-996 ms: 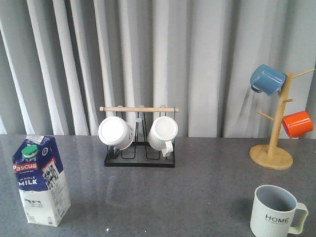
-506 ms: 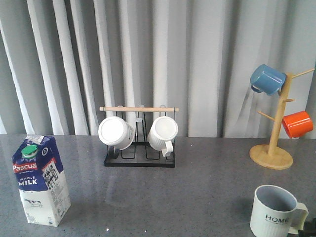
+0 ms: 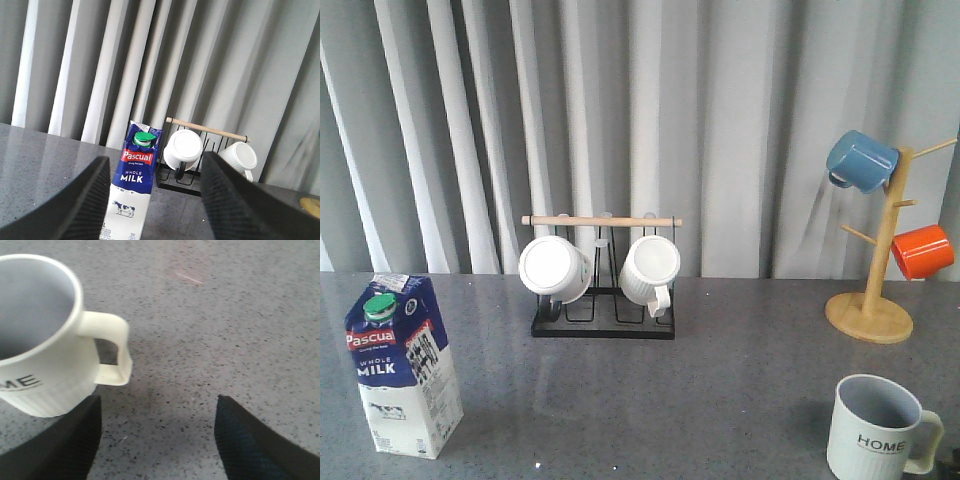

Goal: Place milk next to cup

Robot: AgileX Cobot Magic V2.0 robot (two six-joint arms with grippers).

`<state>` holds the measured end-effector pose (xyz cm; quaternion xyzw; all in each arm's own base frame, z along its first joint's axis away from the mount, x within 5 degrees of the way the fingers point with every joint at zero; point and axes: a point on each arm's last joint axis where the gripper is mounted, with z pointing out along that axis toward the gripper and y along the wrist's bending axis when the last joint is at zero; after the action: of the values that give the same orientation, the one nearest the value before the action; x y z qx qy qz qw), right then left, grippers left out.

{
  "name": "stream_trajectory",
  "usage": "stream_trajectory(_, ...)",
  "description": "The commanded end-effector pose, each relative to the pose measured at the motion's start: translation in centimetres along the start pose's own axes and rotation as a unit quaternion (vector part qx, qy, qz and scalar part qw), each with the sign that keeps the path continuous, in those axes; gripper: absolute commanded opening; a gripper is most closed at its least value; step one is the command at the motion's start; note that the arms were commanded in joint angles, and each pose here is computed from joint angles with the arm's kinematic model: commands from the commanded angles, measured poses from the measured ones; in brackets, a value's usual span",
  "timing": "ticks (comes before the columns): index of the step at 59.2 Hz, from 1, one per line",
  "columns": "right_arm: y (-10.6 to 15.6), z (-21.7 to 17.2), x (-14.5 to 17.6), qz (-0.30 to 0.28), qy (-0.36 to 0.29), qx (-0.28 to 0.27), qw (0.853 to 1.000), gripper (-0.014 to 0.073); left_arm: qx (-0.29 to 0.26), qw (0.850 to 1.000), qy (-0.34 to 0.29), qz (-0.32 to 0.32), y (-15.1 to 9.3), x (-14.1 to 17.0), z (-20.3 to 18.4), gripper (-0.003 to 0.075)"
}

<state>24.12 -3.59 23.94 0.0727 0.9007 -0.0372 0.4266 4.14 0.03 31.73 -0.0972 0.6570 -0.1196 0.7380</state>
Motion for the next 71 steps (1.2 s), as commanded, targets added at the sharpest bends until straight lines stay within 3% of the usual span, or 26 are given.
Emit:
stream_trajectory(1, -0.3, -0.7, -1.7, -0.001, -0.055, 0.003, 0.998, 0.0466, 0.014, 0.999, -0.035, -0.001, -0.5, -1.4, 0.1, 0.0398)
stream_trajectory(27, -0.3, -0.7, -1.2, 0.013, -0.027, 0.003, 1.000, 0.0466, 0.014, 0.999, -0.035, -0.001, -0.5, -1.4, 0.1, 0.0398)
stream_trajectory(39, -0.2, -0.7, -1.7, 0.007, -0.056, -0.001, 0.998, 0.0453, 0.014, 0.999, -0.035, -0.001, -0.5, -1.4, 0.1, 0.0398)
stream_trajectory(71, 0.2, 0.6, -1.2, 0.012, -0.034, -0.009, 0.999, 0.0414, 0.009, 1.000, -0.017, -0.002, -0.4, -1.1, 0.9, 0.0398)
